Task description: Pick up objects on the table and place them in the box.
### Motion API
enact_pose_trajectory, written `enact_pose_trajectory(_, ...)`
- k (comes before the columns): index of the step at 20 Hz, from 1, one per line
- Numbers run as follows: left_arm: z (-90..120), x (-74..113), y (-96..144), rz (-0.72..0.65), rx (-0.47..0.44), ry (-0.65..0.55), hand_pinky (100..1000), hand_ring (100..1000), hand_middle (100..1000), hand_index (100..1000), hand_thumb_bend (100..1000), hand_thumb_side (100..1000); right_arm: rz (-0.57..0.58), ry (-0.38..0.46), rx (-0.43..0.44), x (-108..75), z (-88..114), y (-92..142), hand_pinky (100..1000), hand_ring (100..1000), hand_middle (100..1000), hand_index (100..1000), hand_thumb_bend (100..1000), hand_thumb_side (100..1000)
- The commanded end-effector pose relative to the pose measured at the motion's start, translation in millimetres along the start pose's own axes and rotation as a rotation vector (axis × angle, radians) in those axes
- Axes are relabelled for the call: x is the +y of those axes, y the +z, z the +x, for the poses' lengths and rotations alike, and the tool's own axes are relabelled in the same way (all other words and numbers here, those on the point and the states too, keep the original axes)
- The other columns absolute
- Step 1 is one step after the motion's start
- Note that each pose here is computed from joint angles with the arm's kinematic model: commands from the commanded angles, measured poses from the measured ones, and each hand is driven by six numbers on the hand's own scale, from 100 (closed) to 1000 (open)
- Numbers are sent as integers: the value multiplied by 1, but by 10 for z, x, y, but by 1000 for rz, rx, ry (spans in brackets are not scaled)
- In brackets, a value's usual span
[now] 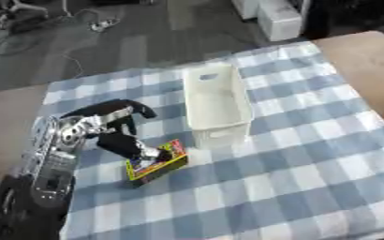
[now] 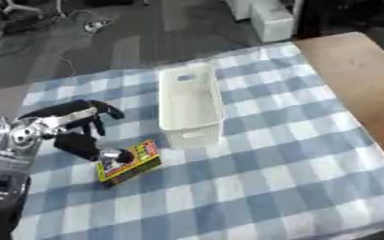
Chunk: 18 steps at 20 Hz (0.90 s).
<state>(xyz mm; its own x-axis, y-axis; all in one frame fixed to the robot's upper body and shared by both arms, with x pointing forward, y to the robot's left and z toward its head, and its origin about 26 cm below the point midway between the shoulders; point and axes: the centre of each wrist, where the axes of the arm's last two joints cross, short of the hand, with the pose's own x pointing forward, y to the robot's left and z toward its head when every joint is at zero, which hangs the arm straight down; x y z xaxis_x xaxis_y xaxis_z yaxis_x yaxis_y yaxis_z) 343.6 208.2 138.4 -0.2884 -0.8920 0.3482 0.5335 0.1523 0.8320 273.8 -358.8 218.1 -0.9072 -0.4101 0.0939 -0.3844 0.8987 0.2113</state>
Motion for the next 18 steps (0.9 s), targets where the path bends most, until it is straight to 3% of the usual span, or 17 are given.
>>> enact_pose_trajectory(1, -5, 15, -23, 3, 14, 0, 561, 674, 845, 905, 665, 608, 44, -2, -5, 22, 28, -102, 499, 474, 472, 591, 100, 1000)
enact_pose_trajectory(8, -51, -62, -107, -33, 34, 19, 539, 671, 848, 906, 670, 592, 43, -5, -6, 24, 27, -111, 499, 474, 472, 591, 100, 1000)
enact_pose_trajectory(13, -62, -86, -135, -44, 45, 5, 557, 684, 849, 903, 785, 485, 42, -7, -7, 26, 25, -118, 499, 475, 472, 591, 100, 1000)
enact_pose_trajectory(18, -91, -117, -170, -56, 72, -16, 568, 694, 849, 896, 870, 468, 42, -8, -7, 27, 24, -119, 499, 475, 472, 591, 100, 1000)
